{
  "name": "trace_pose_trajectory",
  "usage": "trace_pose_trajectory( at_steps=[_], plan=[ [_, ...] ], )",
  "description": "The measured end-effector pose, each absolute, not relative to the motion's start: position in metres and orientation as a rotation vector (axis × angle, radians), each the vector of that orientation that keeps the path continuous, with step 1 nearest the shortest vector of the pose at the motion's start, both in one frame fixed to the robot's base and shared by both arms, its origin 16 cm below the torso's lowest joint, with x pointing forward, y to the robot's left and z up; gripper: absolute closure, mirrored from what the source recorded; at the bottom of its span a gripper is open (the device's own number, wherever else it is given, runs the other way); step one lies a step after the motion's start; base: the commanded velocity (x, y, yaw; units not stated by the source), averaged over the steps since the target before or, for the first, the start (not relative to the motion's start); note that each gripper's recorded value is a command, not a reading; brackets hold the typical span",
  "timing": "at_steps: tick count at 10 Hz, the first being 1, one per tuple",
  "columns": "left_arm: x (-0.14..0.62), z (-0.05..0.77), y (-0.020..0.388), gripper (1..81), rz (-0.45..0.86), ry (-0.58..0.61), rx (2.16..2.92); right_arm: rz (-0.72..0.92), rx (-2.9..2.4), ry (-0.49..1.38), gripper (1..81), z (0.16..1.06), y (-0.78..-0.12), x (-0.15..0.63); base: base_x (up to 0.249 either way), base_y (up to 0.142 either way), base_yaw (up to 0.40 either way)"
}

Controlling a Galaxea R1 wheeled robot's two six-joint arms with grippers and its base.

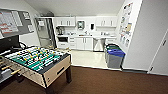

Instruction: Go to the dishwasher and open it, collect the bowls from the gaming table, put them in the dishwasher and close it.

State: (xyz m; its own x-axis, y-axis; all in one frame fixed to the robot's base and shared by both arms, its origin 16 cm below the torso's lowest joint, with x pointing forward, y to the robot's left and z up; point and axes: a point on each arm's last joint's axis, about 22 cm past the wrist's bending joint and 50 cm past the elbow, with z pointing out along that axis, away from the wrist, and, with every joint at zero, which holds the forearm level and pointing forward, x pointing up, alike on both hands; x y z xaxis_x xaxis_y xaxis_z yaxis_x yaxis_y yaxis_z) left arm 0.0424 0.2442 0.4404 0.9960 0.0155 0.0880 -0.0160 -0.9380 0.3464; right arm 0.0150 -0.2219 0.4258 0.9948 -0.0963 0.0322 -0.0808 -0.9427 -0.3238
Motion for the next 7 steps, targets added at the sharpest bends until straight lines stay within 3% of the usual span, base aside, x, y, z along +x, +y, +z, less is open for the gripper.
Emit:
trace_pose_trajectory(
  at_steps=[7],
  plan=[
    [0.0423,0.4404,0.2442,1.0,0.126,0.0,2.785,-0.067,-2.81,0.128,1.0,0.4258,-0.2221,0.0147,0.0,0.0,0.0]
  ],
)
